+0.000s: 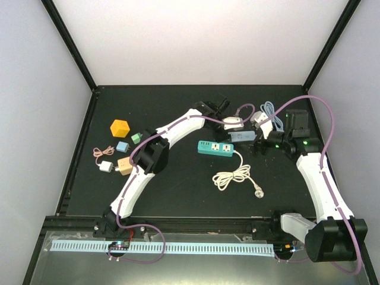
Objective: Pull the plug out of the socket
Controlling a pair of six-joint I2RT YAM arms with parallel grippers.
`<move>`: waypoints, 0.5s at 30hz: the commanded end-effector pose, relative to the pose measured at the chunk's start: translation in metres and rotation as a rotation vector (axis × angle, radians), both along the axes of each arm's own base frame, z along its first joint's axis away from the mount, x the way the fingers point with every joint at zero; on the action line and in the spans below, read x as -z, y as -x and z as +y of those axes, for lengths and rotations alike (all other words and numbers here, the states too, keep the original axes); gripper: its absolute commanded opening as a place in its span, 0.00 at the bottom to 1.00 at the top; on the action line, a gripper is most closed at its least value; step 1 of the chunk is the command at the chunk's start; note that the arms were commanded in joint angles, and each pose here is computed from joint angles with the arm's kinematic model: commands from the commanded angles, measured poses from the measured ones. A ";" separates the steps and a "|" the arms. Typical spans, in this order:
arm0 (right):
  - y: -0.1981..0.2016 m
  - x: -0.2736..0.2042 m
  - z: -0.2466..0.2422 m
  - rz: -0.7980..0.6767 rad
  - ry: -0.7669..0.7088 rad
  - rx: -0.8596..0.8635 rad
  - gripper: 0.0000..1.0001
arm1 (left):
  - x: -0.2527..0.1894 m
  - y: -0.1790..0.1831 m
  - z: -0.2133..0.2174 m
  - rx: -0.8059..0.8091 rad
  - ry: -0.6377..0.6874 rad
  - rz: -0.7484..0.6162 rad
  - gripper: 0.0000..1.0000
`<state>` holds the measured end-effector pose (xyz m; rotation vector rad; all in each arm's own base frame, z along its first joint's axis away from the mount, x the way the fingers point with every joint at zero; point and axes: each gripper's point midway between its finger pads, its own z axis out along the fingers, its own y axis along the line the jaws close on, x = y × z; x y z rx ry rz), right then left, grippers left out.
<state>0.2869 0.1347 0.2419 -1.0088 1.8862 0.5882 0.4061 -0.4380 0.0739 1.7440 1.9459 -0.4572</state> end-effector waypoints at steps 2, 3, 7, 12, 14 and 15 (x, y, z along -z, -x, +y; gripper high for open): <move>0.007 0.011 -0.001 0.022 0.074 -0.079 0.92 | -0.072 -0.010 -0.003 -0.043 0.115 -0.065 0.79; 0.008 0.014 -0.002 0.036 0.094 -0.088 0.92 | -0.079 -0.010 0.002 -0.057 0.119 -0.062 0.83; 0.010 0.024 -0.008 0.091 0.164 -0.098 0.92 | -0.110 -0.019 0.024 -0.127 0.147 -0.074 0.97; 0.015 0.046 0.011 0.162 0.241 -0.172 0.90 | -0.155 -0.031 0.080 -0.278 0.177 -0.039 0.99; 0.022 0.062 0.025 0.192 0.300 -0.224 0.90 | -0.174 -0.028 0.109 -0.335 0.191 -0.022 0.99; 0.028 0.071 0.036 0.205 0.330 -0.265 0.89 | -0.179 -0.026 0.122 -0.365 0.206 -0.001 0.99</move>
